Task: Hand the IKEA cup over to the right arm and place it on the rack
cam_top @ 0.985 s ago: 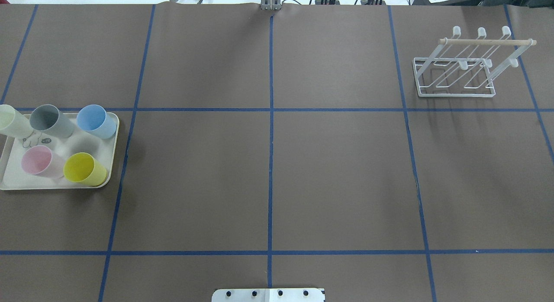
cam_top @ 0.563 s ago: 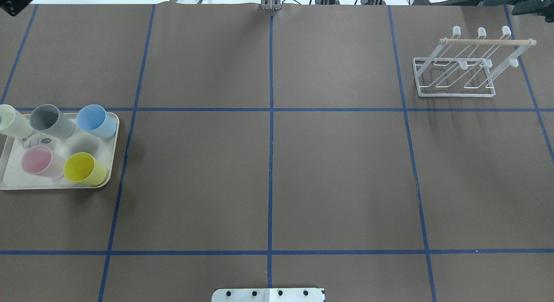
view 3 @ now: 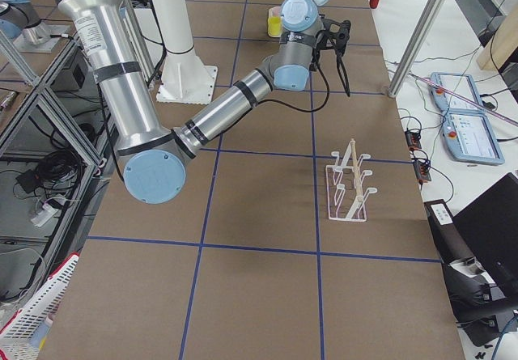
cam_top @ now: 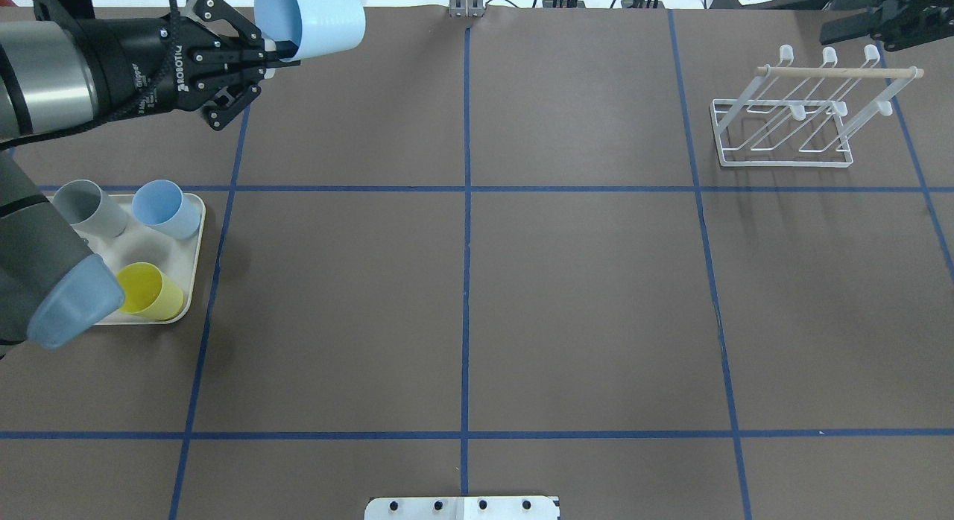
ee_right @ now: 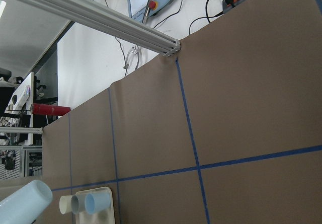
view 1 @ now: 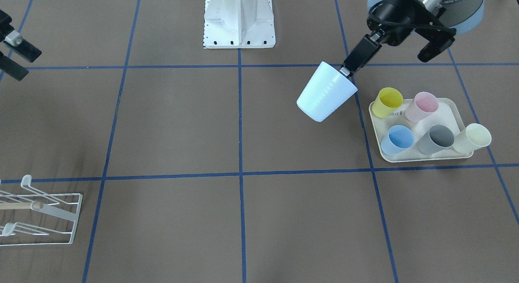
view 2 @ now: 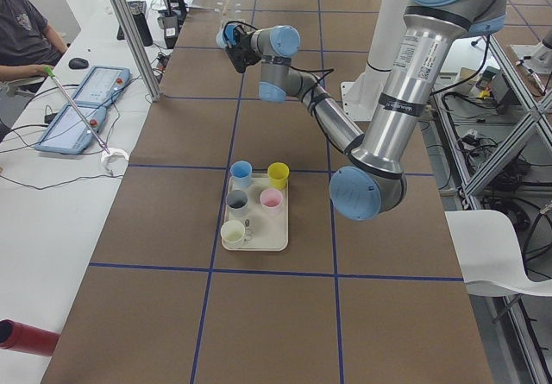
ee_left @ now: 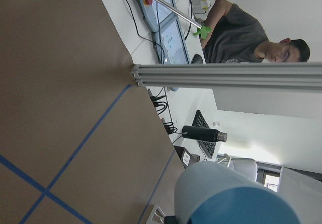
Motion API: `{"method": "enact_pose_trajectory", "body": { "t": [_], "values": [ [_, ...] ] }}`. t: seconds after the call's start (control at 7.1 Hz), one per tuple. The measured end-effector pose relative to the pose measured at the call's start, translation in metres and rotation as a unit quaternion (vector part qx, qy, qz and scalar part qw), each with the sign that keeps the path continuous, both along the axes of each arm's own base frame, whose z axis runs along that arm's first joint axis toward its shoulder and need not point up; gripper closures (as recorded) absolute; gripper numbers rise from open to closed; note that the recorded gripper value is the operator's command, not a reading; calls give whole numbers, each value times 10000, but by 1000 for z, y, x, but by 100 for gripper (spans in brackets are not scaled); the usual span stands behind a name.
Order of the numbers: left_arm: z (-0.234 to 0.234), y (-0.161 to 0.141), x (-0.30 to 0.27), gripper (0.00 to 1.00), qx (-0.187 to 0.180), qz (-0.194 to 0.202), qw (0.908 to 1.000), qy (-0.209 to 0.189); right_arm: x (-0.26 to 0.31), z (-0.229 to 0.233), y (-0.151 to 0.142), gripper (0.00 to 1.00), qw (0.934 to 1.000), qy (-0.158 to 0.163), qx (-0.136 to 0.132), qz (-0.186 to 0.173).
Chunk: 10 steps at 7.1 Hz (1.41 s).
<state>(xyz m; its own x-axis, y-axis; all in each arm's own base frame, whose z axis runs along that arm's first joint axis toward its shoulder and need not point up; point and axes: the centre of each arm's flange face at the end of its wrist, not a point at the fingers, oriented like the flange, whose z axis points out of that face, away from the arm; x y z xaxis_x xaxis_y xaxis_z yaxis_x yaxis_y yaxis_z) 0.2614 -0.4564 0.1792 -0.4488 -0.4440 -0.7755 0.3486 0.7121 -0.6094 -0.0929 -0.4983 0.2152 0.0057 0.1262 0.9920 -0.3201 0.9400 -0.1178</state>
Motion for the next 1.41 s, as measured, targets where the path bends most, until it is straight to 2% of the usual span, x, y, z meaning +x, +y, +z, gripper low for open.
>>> {"method": "enact_pose_trajectory", "body": {
  "t": [0.28,0.7,1.13,1.41],
  "values": [
    [-12,11,10,100,-92,185,9994,286,-39,-13,17,1,9982,-504,321,-4],
    [-16,24,11,100,228,314,9967,707,-106,-17,48,1,9890,-1316,670,-97],
    [13,34,25,100,485,631,9854,1506,-146,-14,70,1,9784,-1793,994,-259],
    [27,36,27,100,519,776,9778,1878,-179,-20,94,1,9692,-2157,1125,-385]
  ]
}}
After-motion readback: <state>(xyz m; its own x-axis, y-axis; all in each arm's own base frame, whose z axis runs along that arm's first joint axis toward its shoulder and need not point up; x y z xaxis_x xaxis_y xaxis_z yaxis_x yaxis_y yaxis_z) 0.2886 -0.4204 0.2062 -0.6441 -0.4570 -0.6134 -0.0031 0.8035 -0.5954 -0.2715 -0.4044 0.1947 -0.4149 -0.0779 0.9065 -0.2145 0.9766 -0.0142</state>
